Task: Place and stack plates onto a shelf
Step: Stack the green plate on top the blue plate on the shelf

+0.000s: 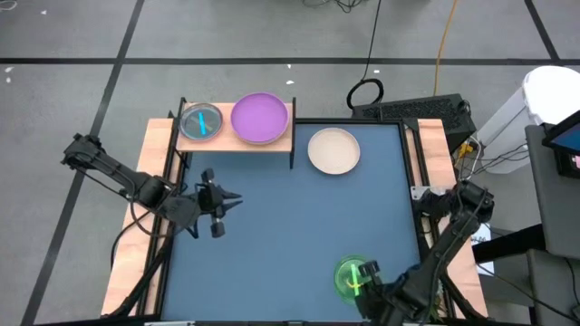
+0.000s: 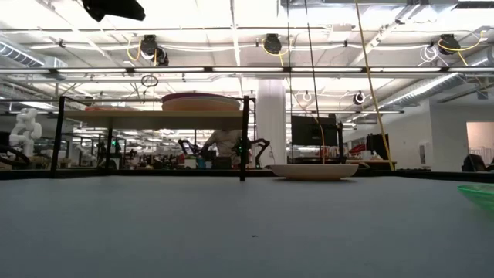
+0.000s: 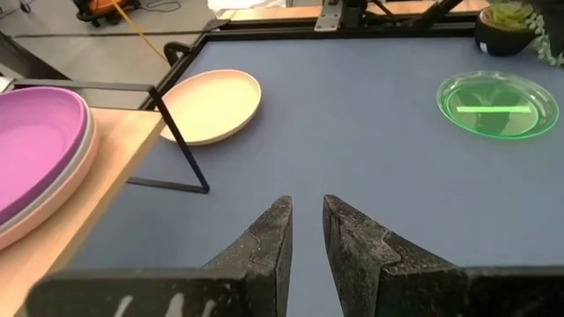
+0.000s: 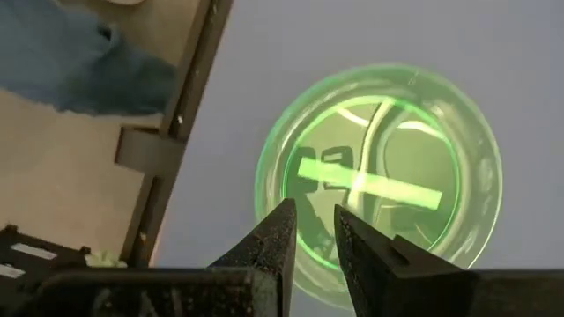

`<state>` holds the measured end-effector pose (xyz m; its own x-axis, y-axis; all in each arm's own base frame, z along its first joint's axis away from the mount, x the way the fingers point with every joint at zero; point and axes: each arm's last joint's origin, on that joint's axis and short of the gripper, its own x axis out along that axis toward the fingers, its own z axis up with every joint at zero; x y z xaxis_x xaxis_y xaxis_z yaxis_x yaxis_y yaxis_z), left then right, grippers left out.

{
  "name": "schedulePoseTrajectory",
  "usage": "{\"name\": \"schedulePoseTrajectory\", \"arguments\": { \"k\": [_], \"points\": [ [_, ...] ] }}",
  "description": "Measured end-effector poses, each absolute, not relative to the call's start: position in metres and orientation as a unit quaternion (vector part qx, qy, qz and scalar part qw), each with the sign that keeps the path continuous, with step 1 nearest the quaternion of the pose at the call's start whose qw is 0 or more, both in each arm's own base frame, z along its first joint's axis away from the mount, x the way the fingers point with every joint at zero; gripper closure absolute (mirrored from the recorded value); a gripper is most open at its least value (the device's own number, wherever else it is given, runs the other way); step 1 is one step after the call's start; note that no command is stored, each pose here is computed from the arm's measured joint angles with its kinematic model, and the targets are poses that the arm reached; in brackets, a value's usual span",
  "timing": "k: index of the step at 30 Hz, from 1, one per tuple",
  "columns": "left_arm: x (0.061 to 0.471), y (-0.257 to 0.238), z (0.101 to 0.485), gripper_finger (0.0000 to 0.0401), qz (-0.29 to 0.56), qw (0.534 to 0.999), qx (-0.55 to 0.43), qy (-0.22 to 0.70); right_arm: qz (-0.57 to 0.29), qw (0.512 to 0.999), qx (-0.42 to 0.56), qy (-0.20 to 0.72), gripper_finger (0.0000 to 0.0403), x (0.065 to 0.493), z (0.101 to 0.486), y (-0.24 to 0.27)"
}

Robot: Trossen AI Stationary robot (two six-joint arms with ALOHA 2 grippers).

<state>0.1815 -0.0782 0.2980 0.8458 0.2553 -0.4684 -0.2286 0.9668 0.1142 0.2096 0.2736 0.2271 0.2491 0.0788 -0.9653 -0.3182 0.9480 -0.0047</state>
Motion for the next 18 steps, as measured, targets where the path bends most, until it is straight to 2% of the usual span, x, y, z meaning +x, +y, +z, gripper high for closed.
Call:
{"name": "schedulePoseTrajectory", "arguments": {
  "k": [7,13,18],
  "points": [
    [0.184,-0.080,0.295,0.0329,0.128,0.958,0.028,0.254,0.119,0.779,-0.096,0.608,0.0330,0.193,0.210,0.278],
    [0.184,-0.080,0.295,0.0329,0.129,0.959,0.025,0.253,0.109,0.776,-0.089,0.614,0.0278,0.182,0.197,0.280],
    [0.184,-0.080,0.295,0.0329,0.129,0.959,0.025,0.253,0.142,0.779,-0.106,0.601,0.0240,0.179,0.188,0.282]
  ]
}}
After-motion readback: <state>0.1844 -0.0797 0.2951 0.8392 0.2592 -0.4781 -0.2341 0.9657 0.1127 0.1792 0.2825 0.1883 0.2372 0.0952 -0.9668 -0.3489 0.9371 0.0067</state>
